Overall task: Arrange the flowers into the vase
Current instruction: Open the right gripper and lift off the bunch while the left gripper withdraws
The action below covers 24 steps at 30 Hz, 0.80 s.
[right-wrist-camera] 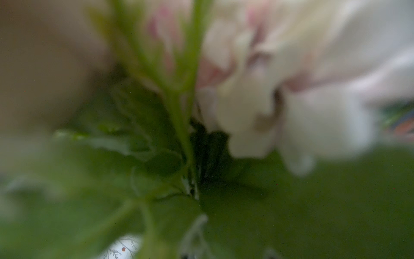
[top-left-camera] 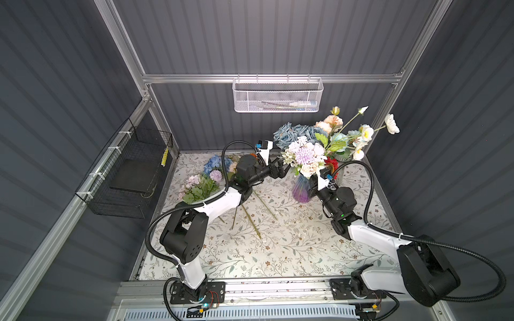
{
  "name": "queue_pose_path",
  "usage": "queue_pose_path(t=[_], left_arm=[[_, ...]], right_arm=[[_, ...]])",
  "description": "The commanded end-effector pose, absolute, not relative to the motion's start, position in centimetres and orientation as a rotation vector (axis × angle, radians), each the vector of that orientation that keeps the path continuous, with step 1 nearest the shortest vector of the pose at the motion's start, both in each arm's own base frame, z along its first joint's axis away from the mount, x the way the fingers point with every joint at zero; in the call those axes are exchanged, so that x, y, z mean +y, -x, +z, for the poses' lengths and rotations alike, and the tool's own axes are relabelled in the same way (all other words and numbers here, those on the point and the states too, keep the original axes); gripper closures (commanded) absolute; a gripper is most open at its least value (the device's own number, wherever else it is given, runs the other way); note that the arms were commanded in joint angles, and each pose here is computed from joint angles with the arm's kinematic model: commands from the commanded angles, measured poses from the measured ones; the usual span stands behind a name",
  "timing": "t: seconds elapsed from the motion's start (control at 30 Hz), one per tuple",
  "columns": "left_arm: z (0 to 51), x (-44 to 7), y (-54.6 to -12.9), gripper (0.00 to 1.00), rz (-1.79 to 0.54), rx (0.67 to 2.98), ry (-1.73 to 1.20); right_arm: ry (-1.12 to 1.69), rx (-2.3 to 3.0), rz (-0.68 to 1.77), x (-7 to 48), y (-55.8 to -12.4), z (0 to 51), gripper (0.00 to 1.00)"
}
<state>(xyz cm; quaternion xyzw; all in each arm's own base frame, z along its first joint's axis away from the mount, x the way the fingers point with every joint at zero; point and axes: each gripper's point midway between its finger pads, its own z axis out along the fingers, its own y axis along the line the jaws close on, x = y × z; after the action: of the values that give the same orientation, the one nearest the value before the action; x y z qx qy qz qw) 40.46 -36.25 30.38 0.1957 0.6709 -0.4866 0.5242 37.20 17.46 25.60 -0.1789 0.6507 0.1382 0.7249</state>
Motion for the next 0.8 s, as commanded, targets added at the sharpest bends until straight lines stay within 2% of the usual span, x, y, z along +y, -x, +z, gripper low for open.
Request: queue_pose_path(t=[0.0,0.33,0.57,0.67,0.77], left_arm=[[32.0,-35.9,-39.5,0.06,-1.158,1.564,-0.475],[32.7,-34.2,-38.2,0.06,-1.133,1.553,-0.435],[33.2,-32.3,-38.3,0.06,-1.061,1.562,-0.356],[33.9,-32.4,-38.0,0.06,-1.074,1.547,-0.360],[34.2,-32.8,-37.9,0.06,-1.104,1.536,-0.367]], right_arm=[[0.367,1.533,0.337,17.4,-37.2,22.3,1.00],[0.385,1.581,0.290,16.9,-37.2,21.0,0.98],[0.417,1.532,0.313,17.1,-35.6,23.9,0.59],[0.431,1.483,0.327,17.2,-34.5,25.6,0.48],[0.455,1.452,0.344,17.6,-34.0,26.5,0.46]])
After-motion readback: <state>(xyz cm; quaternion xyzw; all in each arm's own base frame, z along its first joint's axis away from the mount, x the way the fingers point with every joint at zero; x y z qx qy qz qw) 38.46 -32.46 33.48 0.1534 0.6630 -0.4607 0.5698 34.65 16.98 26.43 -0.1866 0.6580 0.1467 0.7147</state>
